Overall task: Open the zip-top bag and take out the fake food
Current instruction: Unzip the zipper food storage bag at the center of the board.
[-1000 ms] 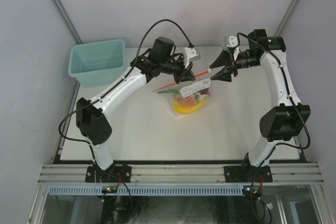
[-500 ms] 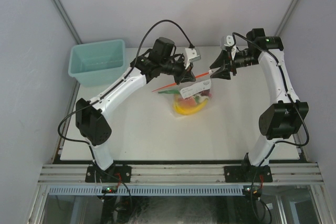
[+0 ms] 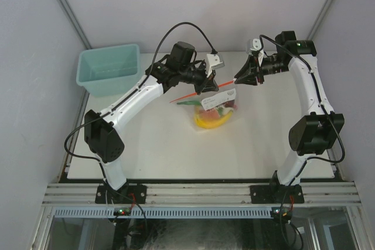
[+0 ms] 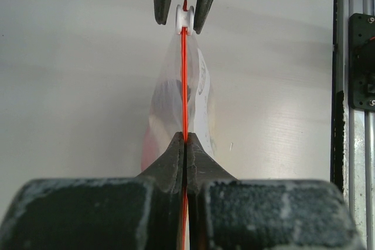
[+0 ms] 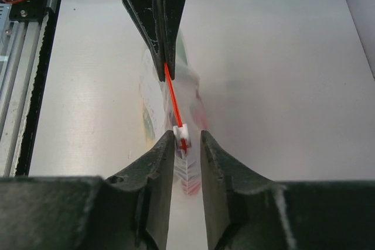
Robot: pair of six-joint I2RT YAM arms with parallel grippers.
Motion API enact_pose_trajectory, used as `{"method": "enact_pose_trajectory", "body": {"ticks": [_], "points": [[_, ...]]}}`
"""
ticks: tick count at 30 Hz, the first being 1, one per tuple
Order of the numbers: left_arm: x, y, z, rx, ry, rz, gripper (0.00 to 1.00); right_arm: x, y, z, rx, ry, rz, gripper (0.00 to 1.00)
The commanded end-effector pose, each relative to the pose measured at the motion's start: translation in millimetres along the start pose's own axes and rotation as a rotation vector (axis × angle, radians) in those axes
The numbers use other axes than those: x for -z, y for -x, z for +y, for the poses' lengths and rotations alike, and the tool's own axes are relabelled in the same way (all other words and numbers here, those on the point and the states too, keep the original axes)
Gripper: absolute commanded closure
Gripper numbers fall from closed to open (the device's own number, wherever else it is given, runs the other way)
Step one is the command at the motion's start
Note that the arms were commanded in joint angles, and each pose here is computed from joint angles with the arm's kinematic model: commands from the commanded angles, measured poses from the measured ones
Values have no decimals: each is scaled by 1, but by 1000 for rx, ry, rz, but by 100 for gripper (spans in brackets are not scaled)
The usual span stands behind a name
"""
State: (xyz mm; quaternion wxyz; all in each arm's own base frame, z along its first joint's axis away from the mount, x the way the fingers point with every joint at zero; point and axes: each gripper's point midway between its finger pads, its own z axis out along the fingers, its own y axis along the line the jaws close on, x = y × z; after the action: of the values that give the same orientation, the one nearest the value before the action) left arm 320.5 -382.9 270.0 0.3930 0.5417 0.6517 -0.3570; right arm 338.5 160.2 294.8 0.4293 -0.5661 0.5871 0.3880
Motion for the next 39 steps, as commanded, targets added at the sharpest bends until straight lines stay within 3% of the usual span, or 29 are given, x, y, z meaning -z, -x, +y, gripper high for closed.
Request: {"method": "enact_pose_trajectory", "body": {"ticks": [1, 8, 39], "points": [[30, 63, -14, -132, 8, -141, 100, 0, 19, 3, 54, 9, -46, 79], [31, 64, -14, -134, 7, -144, 100, -4, 17, 9, 56, 30, -43, 88], [30, 69, -18, -139, -13, -163, 100, -38, 24, 30, 38, 149, -78, 88]]}}
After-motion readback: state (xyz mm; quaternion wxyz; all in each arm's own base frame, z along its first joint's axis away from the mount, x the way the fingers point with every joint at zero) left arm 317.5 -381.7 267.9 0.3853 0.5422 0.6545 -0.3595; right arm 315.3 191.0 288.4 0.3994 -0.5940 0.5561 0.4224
